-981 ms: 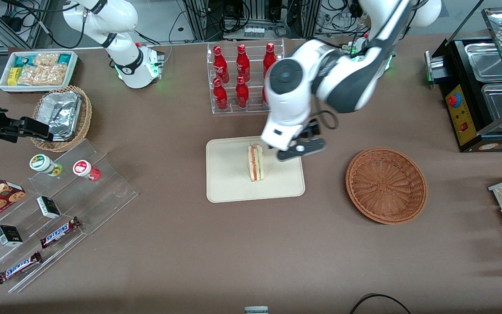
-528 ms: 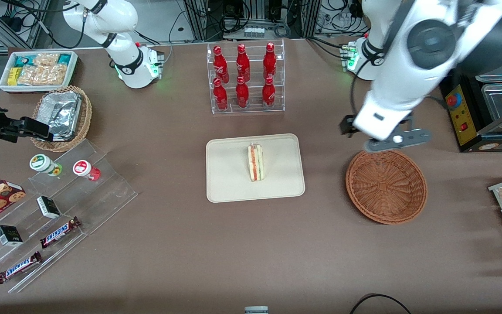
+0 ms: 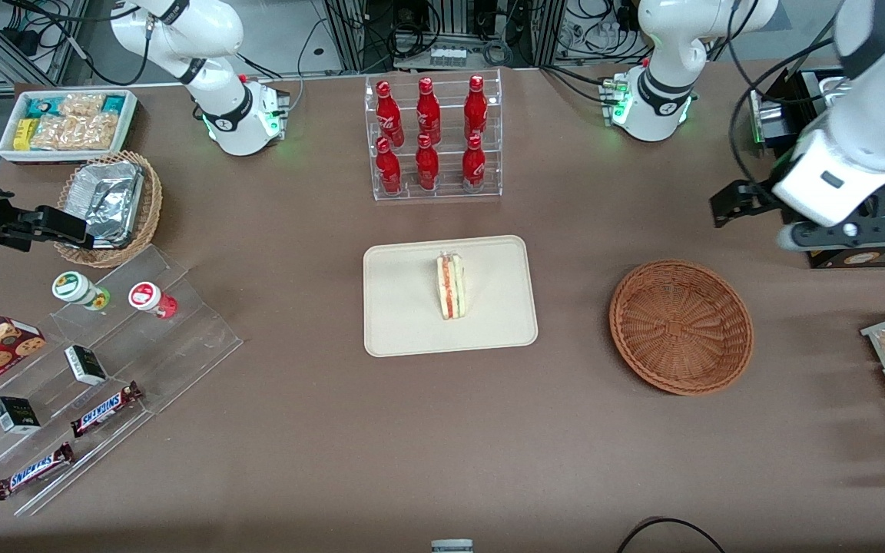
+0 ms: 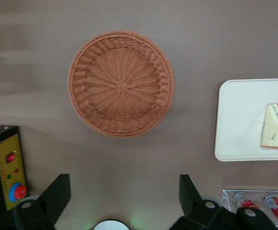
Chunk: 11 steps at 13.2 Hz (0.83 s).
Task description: Place sandwich from basket to tray
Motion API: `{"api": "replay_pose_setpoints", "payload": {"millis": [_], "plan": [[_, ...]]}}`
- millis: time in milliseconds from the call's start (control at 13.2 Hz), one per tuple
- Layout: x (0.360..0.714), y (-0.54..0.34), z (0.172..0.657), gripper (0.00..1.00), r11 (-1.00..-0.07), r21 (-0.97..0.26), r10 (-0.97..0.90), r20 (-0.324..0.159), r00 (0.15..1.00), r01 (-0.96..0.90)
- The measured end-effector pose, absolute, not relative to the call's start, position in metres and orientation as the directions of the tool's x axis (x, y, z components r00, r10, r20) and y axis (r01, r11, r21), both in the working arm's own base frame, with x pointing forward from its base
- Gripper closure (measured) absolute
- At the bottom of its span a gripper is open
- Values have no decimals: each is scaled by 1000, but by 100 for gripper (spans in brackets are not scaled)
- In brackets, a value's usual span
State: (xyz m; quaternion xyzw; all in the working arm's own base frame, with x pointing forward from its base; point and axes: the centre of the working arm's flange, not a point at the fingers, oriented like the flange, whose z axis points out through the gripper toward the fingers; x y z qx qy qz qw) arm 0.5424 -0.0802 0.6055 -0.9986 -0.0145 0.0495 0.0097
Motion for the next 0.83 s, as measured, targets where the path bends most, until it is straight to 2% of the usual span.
{"api": "replay_pose_setpoints", "payload": {"millis": [453,830], "plan": [[546,-40,605,0,-999,-15,48,-96,994,47],[549,-27,612,0,-1000,-4,-4,-71,997,-4]]}}
